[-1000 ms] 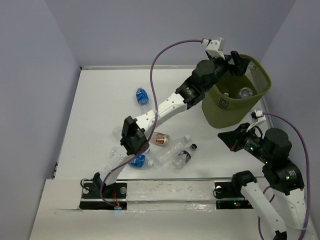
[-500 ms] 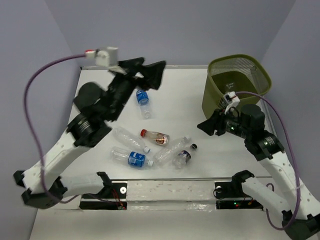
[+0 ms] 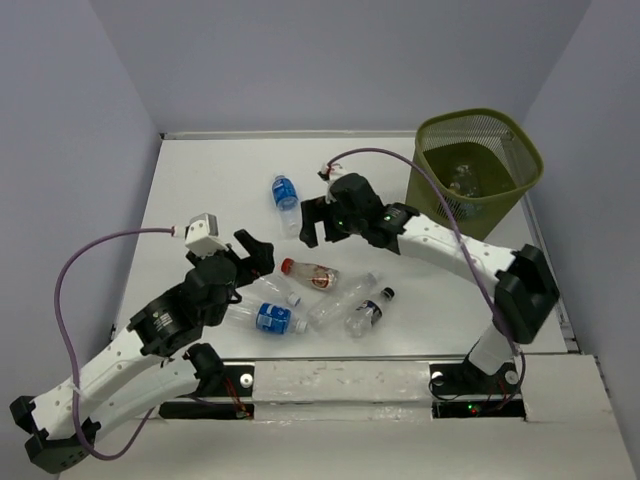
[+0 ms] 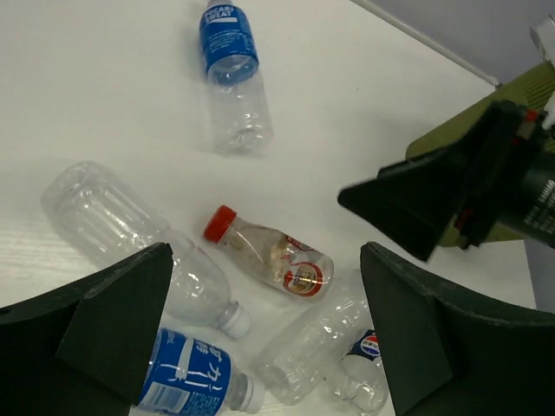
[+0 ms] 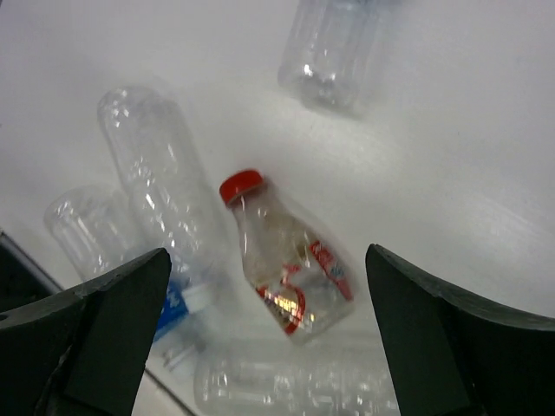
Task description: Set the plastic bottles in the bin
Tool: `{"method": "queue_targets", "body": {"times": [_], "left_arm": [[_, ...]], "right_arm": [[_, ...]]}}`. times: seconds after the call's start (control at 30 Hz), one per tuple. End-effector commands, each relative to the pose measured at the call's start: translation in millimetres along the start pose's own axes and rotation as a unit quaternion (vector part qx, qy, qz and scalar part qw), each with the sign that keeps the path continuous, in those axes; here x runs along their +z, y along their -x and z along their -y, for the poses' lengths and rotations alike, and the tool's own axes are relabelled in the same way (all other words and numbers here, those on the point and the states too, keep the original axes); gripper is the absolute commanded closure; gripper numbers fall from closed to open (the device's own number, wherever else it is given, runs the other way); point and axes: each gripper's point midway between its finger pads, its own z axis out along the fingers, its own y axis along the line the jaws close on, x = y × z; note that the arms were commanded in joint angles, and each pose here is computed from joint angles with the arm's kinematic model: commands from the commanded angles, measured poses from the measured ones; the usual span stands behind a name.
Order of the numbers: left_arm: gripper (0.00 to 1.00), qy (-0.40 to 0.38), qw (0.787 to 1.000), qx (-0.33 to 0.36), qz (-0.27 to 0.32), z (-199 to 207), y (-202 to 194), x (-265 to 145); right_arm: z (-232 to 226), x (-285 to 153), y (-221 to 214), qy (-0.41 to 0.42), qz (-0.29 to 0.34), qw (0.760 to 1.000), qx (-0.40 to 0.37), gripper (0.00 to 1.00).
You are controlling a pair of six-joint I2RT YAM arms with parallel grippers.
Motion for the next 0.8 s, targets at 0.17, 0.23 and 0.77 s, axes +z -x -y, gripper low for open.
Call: {"method": "queue_targets", "body": {"times": [0.17,0.23,0.77], "left_arm": [[0.01,0.051,0.986,-0.152,0.045,-42.7,14.7,-27.0],[0.01,0.049,0.986,-0.152,0.047,-44.8,14.7,-28.5],[0.01,0.079,0.986,-0.150,0.005,-60.7,-24.7,-18.0]], "right_arm": [[-0.5,106.8,72.9,-0.079,0.055,0.995,-0.040,0.00],[1.8,122.5,71.3,-0.087,0.044,0.994,-0.042,0.00],[41.7,204.8,61.2,-0.142,0.020,0.988,-0.051,0.16]]}}
